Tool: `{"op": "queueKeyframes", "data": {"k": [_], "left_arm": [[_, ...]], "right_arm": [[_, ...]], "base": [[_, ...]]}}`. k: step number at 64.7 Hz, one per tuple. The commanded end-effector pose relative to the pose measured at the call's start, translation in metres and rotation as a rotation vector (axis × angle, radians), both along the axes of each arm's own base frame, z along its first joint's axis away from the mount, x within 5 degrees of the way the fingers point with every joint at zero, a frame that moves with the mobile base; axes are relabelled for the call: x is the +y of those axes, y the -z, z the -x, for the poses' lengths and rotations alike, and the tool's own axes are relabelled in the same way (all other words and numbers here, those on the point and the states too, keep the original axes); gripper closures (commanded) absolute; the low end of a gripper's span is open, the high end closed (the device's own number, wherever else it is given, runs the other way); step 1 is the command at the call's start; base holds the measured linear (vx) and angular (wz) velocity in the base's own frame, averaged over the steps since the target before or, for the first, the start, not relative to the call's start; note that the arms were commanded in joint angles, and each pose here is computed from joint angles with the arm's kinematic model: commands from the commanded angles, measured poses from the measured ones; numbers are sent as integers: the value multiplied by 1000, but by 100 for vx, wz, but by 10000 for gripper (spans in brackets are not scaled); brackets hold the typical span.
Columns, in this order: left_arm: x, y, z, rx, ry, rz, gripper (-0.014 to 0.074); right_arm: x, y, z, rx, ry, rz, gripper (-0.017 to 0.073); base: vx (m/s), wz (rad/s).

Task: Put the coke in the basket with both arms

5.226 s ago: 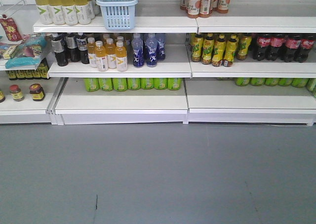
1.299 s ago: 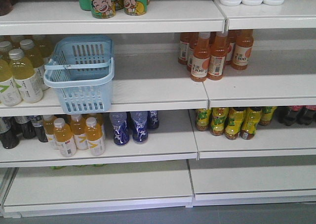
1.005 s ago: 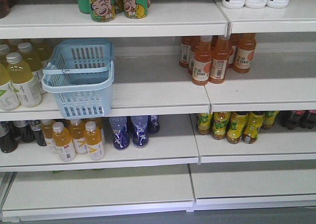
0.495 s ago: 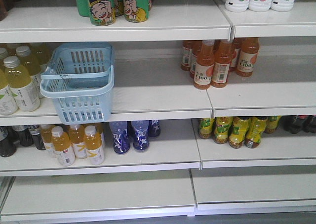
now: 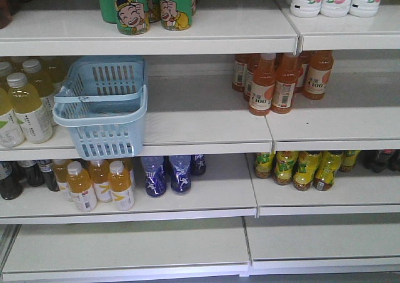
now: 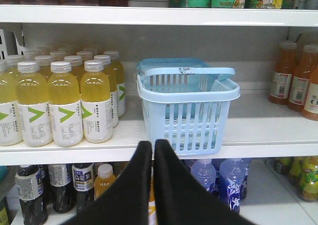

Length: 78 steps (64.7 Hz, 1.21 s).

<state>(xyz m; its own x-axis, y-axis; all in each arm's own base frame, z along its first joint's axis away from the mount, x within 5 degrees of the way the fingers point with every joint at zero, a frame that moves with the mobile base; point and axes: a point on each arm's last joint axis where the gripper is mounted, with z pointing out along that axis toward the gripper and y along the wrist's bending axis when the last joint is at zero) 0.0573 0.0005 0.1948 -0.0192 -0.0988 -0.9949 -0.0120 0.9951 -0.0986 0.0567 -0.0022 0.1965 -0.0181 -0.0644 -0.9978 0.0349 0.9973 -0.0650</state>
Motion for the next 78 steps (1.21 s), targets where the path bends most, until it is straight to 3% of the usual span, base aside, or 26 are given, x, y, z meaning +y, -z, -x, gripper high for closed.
{"op": "queueKeyframes", "data": {"k": [1,48,54,65,74,78], "left_arm": [[0,-8,2,-91,1,19,601],[0,-8,2,-96,1,19,601],[0,-16,3,-176,0,18,601],[0,-60,11,-331,0,17,600],[0,-105,11,-242,3,10,600],[0,-123,6,-186,1,-23,600]], "right_arm": [[0,-4,1,-78,2,9,568],[0,-4,1,-78,2,9,568],[0,-4,1,-78,2,9,568],[0,-4,1,-77,3,9,568],[0,-4,1,-77,3,9,568],[0,-4,1,-77,3,9,568]], "base": [[0,2],[0,0],[0,0],[0,0],[0,0],[0,0]]}}
